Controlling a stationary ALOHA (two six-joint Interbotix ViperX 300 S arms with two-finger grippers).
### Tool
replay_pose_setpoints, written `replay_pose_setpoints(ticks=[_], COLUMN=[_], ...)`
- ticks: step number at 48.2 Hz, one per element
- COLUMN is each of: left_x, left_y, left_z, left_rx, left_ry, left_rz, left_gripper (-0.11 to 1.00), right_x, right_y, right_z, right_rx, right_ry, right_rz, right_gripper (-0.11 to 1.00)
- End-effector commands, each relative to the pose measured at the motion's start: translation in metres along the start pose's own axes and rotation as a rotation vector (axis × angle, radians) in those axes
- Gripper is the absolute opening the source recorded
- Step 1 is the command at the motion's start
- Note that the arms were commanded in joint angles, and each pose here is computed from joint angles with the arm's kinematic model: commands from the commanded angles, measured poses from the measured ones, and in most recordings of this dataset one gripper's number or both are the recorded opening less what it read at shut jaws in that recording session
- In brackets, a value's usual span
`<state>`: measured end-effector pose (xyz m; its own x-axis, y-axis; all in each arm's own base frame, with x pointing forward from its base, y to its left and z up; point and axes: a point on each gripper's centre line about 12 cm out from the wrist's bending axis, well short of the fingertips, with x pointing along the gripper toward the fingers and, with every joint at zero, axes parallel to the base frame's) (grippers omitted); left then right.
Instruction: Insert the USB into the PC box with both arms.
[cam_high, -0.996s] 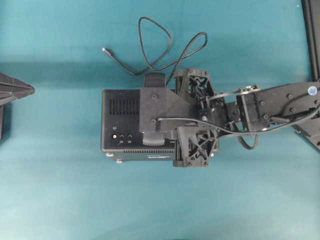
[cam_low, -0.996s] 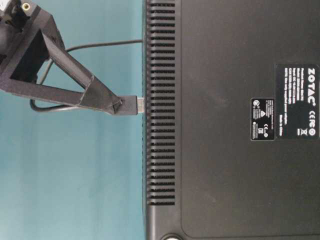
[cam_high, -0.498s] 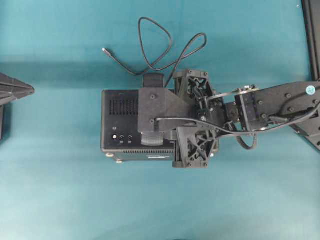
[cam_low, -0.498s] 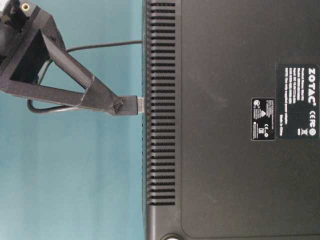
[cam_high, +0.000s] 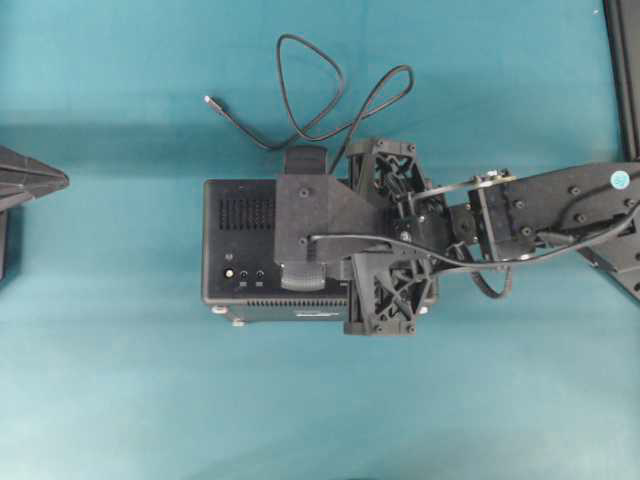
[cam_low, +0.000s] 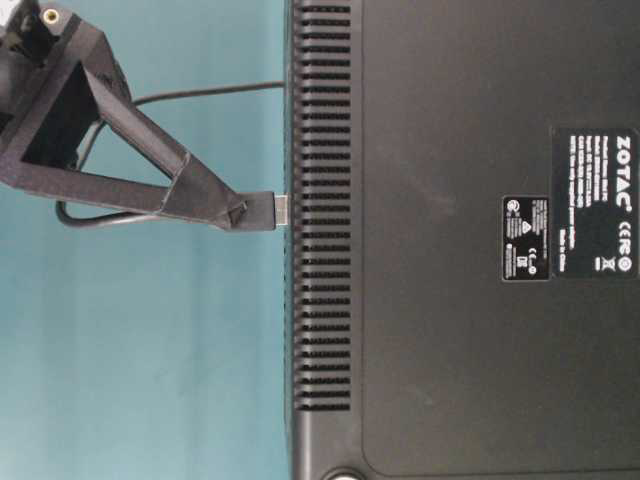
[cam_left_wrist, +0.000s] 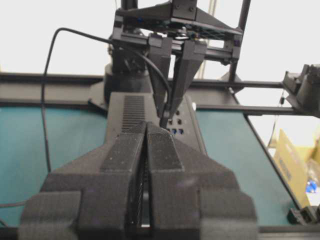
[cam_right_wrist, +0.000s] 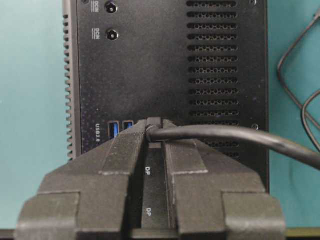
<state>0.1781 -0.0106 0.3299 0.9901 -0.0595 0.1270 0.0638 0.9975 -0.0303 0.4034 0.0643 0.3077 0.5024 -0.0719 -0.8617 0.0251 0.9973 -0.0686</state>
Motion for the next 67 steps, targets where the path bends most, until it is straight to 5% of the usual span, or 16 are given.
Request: replay_pose_setpoints(ticks=[1,20,54,67], left_x=[0.002,0.002,0.002,0.002], left_y=[0.0,0.0,0.0,0.0], left_z=[0.004,0.005,0.005,0.006], left_rx=[0.0,0.0,-0.002,-0.002], left_ry=[-0.009,-0.014,-0.014,-0.017], left_rz=[-0.001,-0.001,-0.002,-0.001], left_gripper=[0.0,0.0,0.0,0.0], right_x=[-0.007,-0.022,-0.03,-0.03], right_y=[0.001,-0.002,-0.007,-0.005], right_z=[0.004,0.017,0.02,0.021], right_rx=[0.008,0.006,-0.007,-0.01], right_ry=[-0.02,-0.07,-0.105,-0.117], right_rz=[0.009,-0.003,-0.033,-0.027], right_gripper=[0.18,0.43,0.4,0.18])
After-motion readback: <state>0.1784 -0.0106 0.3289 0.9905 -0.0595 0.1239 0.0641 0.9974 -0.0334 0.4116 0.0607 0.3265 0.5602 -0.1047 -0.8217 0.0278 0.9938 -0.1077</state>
